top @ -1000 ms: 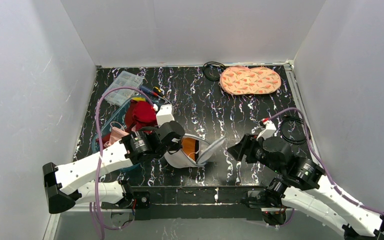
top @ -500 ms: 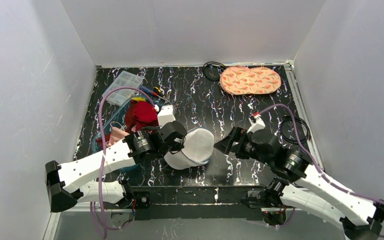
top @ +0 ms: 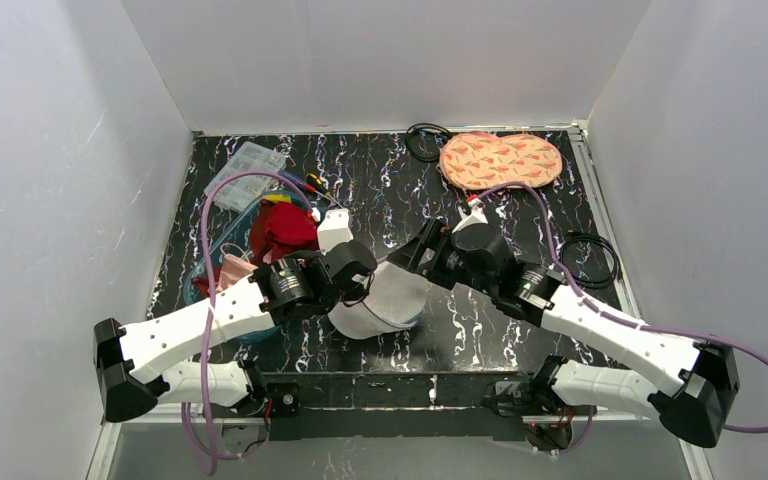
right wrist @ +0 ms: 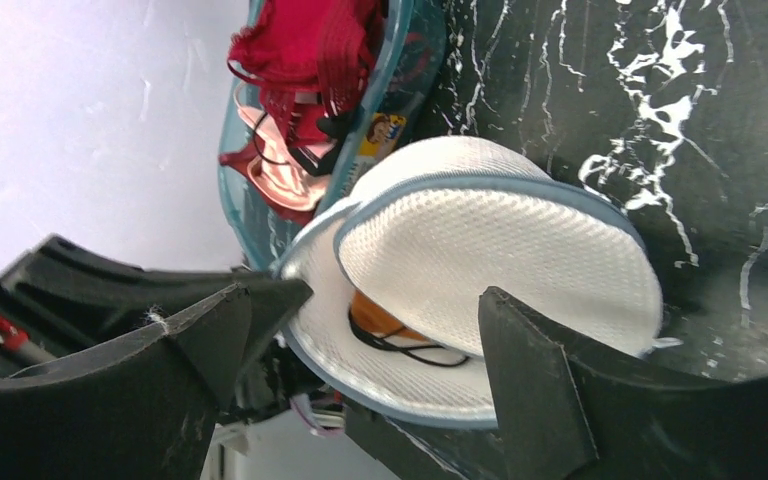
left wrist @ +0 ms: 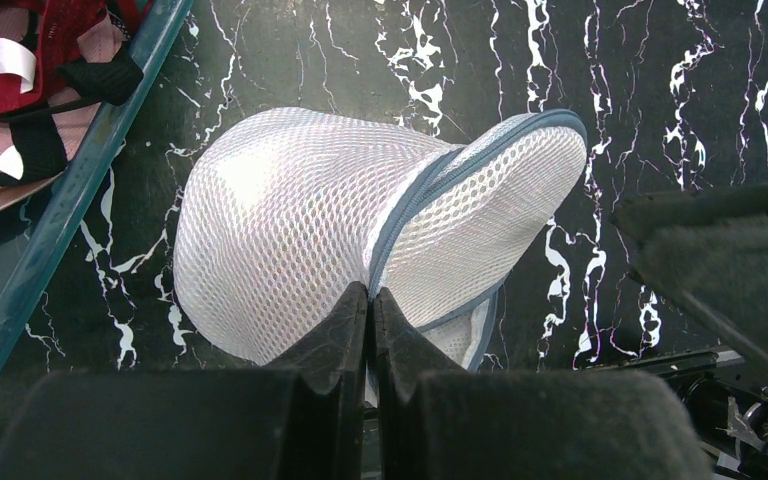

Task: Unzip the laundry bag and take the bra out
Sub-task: Open the laundry bag at the center of the board.

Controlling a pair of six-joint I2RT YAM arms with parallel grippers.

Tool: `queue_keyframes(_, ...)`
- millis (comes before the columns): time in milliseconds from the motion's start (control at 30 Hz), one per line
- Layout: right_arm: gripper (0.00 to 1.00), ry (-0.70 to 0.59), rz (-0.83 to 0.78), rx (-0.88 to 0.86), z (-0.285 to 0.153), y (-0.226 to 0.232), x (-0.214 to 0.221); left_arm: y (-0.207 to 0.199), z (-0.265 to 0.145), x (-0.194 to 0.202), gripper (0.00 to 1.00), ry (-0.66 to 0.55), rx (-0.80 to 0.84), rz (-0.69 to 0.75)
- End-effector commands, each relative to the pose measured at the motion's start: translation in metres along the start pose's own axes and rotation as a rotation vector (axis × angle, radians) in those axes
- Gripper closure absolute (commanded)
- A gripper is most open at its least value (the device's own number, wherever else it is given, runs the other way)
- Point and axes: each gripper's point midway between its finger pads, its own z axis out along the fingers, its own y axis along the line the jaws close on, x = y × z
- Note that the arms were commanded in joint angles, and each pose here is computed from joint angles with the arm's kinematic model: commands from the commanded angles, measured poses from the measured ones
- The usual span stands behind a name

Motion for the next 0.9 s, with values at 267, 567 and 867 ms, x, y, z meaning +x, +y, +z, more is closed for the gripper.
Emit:
queue_keyframes(267,0.14,-0.167,0.205,0.020,0.037,0.004,-0.028,0.000,-0.005,-0.013,1.00,-0.037,-0.011,0.001)
queue_keyframes(567,0.37,-0.087,0.193,0.054,0.063,0.000,-0.011,0.002,-0.006,-0.014,1.00,-0.049,-0.008,-0.002)
queue_keyframes(867,0.72,-0.078,0.152,0.086,0.053,-0.022,-0.001,0.004,-0.009,-0.017,1.00,-0.064,0.000,-0.009)
